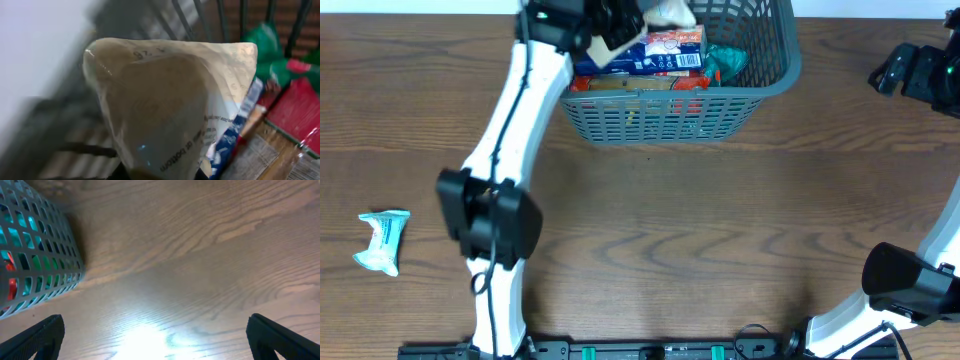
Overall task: Pack container
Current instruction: 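Lower the clear bag into the basket and open the left gripper, then move the left gripper over the light-blue tissue pack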
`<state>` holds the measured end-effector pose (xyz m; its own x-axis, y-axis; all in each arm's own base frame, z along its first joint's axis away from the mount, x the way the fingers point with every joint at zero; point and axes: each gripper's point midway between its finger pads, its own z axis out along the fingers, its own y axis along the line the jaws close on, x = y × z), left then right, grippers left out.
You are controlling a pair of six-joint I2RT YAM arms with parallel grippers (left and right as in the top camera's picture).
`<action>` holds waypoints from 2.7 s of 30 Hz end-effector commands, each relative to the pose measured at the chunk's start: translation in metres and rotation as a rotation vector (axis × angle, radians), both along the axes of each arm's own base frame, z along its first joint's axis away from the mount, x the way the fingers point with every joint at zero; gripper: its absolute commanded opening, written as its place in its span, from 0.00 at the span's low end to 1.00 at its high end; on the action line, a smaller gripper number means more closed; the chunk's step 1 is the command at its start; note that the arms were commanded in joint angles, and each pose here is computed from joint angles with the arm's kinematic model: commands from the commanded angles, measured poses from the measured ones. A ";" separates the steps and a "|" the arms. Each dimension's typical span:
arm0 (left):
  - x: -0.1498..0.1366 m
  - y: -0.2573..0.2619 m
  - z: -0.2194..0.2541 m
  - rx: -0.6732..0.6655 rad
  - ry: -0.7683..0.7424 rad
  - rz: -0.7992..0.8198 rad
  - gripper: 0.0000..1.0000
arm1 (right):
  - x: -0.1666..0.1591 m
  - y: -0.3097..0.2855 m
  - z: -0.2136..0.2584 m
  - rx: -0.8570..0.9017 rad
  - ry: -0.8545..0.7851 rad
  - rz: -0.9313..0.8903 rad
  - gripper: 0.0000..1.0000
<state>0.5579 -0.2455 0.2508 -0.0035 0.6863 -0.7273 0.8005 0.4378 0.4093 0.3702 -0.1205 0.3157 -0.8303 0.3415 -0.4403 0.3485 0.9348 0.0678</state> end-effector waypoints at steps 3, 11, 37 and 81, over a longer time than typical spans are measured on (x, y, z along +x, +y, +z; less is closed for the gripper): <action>0.002 -0.006 -0.030 0.025 0.057 -0.012 0.10 | 0.001 0.004 -0.005 -0.009 0.023 0.035 0.99; -0.008 -0.002 -0.043 0.026 0.145 0.016 0.99 | 0.000 0.004 -0.005 -0.011 0.028 0.045 0.99; -0.237 0.311 0.140 -0.180 0.313 1.375 0.99 | 0.001 0.004 -0.005 -0.017 0.024 0.054 0.99; -0.339 0.412 -0.106 0.165 0.765 1.329 0.98 | 0.008 0.001 -0.001 -0.028 -0.008 0.049 0.99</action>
